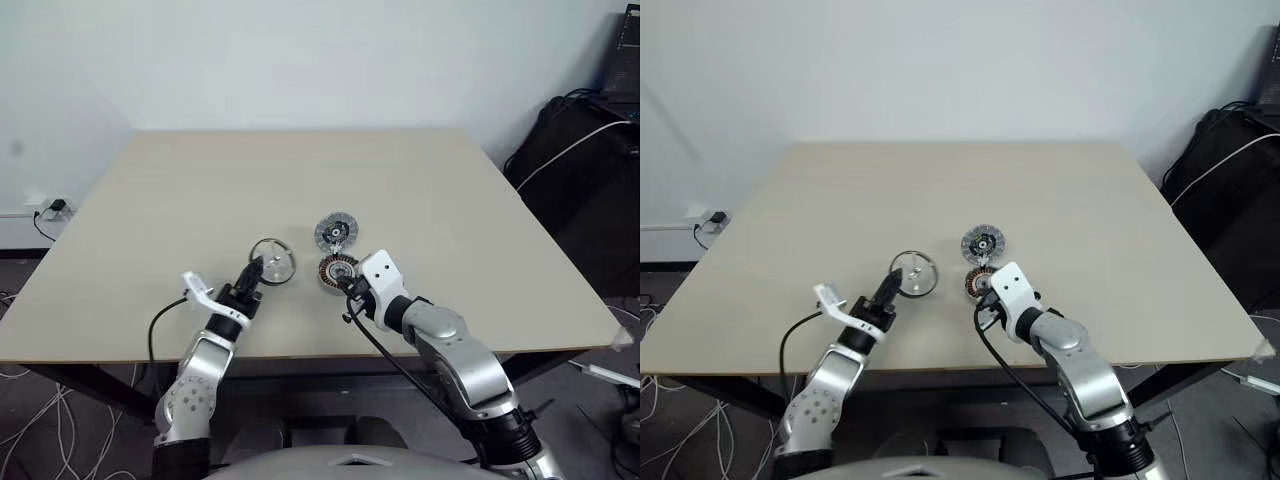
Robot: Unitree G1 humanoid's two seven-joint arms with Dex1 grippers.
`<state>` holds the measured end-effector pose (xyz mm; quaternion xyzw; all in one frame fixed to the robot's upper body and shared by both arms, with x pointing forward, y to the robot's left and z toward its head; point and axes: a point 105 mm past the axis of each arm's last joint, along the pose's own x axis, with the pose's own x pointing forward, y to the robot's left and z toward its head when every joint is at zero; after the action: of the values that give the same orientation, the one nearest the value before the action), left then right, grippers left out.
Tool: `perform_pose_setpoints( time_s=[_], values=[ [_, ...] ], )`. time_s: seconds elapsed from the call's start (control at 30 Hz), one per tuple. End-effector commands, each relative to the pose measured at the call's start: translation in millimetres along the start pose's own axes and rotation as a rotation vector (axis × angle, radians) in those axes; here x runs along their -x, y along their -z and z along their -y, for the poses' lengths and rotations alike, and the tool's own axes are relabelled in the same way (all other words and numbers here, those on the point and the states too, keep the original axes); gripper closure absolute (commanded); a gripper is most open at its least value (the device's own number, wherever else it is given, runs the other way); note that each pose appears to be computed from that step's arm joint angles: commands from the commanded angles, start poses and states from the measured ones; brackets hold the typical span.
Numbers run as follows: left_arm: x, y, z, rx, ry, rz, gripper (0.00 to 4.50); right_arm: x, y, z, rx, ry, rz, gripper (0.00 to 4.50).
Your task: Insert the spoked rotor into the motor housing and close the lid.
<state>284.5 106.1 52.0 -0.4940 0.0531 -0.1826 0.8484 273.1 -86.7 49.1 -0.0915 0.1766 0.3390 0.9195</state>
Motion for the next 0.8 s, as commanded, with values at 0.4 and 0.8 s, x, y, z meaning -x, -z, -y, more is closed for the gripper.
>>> perform_pose_setpoints(
  time_s=[0.4,0.8],
  values=[
    [-65.4,57.2,36.0,0.209,0.178,-0.213,4.04,18.5,22.3,3.5,-0.104,0.104,0.045,4.50],
    [-82.4,83.7,33.0,0.345,0.155,-0.290,4.04,31.1,47.4,17.3,-0.138,0.301,0.145,4.50]
  ],
)
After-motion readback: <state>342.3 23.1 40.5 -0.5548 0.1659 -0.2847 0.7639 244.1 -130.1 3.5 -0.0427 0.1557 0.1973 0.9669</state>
